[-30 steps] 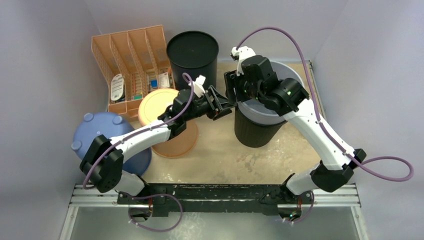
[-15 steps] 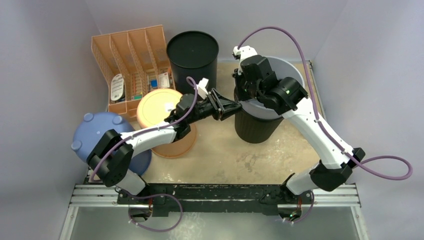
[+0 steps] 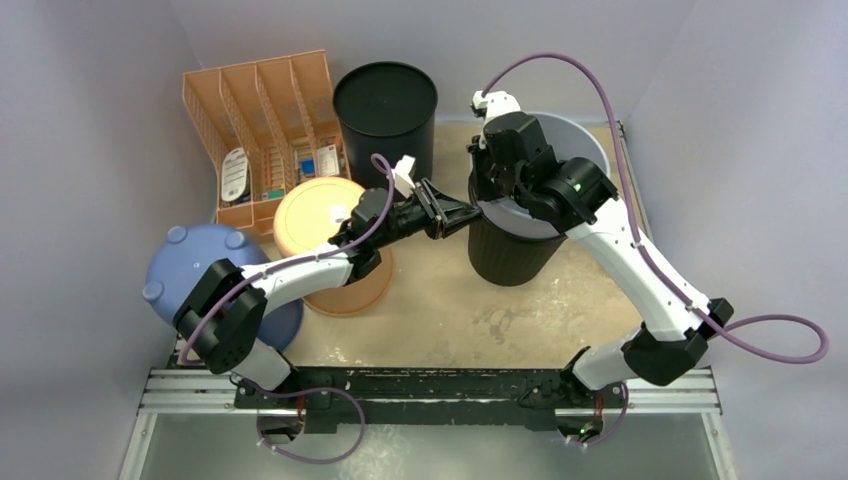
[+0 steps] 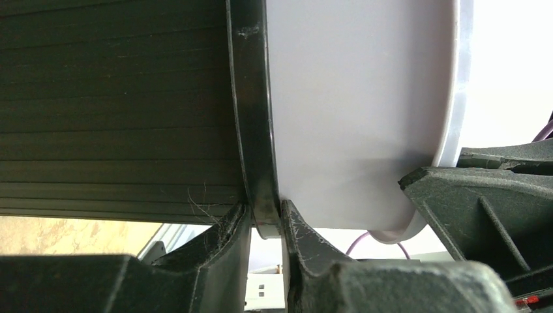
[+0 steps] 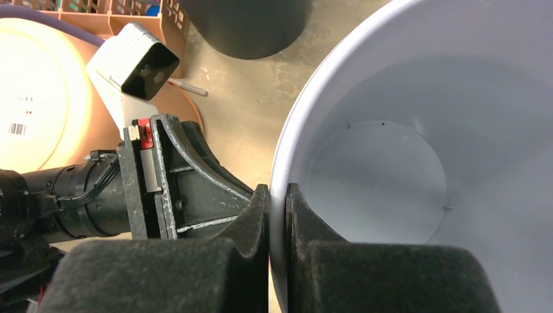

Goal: Turn the large container upside down
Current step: Adjust the container in the container.

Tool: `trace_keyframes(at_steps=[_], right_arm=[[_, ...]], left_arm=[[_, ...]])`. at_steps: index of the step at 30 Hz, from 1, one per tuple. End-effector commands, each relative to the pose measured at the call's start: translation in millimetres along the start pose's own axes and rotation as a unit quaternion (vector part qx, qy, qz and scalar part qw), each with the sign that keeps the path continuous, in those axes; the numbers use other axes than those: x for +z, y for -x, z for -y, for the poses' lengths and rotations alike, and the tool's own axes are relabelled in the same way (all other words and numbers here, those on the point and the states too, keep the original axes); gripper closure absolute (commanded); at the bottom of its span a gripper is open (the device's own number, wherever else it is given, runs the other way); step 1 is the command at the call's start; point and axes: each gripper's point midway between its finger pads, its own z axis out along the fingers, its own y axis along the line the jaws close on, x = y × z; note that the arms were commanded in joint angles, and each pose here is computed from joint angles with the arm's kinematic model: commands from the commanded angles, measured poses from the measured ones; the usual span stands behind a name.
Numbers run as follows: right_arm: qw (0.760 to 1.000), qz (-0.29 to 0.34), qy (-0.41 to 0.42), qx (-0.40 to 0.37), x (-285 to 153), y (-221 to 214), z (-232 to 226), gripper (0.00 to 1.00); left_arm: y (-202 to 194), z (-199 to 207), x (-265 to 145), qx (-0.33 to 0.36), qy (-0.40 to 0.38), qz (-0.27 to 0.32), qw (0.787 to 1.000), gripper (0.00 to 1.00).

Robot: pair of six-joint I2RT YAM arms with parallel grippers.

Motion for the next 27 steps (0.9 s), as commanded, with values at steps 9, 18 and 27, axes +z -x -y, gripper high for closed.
trace_keyframes(at_steps=[9, 18, 27], right_arm=[[1.000, -0.016, -0.014, 0.023, -6, -15, 5, 0.53], [0.996, -0.049, -0.074, -0.029, -9, -26, 28, 0.89], [0.998, 0.022, -0.053, -0.034, -34, 28, 20, 1.00]], left_arm=[[10, 5, 4, -0.006, -0.015, 0.031, 0.999, 1.00], [13, -2, 6, -0.003, 0.009, 0.036, 0.999, 1.00], [15, -42, 6, 0.007, 0.110, 0.039, 0.993, 1.00]])
